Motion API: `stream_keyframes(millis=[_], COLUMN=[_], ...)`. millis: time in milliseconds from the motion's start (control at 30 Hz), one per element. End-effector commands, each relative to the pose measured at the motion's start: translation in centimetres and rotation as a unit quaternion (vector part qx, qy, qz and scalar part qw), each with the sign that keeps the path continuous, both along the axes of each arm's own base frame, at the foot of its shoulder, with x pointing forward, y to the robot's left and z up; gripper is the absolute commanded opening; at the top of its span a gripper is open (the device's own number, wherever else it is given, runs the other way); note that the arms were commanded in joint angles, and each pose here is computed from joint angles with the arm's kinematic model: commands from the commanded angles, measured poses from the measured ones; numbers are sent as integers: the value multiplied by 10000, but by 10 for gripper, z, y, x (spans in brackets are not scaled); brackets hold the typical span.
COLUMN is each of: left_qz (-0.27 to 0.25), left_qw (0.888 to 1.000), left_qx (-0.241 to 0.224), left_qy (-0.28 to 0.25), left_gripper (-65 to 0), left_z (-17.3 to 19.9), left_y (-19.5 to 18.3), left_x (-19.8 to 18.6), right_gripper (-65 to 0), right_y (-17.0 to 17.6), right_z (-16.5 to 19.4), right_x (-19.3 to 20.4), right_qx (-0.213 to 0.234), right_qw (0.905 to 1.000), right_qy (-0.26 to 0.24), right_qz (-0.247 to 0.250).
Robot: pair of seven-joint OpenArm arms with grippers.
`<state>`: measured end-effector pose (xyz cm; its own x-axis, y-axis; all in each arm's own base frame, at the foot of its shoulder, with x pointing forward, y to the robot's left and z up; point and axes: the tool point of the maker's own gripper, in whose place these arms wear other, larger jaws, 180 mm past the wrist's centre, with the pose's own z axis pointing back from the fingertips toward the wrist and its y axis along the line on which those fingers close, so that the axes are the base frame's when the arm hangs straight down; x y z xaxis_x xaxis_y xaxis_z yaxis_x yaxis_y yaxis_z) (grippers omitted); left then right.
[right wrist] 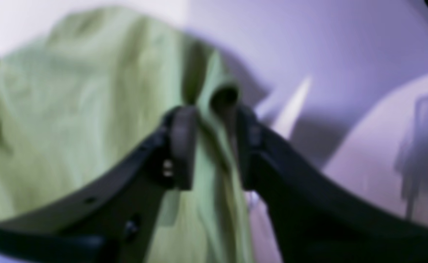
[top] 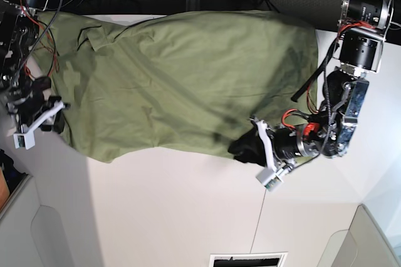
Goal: Layout the t-shirt on the table in an organized manner, then fold the t-shirt properly
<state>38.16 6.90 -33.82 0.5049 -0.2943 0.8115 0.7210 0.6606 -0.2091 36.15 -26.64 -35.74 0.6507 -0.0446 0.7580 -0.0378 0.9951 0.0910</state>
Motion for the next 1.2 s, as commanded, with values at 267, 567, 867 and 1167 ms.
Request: stream_keyframes(millis=[267, 567, 867, 1167], left_qz=[-88, 95, 236, 583], left_qw=[9984, 9948, 9911, 9891], left_qx=[-402, -472, 51, 291], left_qy=[393, 900, 1306, 1318], left_gripper=[-466, -466, -466, -466], left_z=[-29, -70, -110, -102], left_y=[-41, -55, -52, -34], left_x=[-30, -41, -26, 19], right_gripper=[-401, -350, -650, -650], right_y=[-22, 47, 98, 135], right_z=[5, -22, 15, 59], right_x=[59, 67, 75, 28], right_qx=[616, 1591, 1906, 1545], right_qw=[9962, 9863, 9756, 9673], right_qy=[-179, 142, -203, -616], right_qz=[-597, 403, 1072, 1916])
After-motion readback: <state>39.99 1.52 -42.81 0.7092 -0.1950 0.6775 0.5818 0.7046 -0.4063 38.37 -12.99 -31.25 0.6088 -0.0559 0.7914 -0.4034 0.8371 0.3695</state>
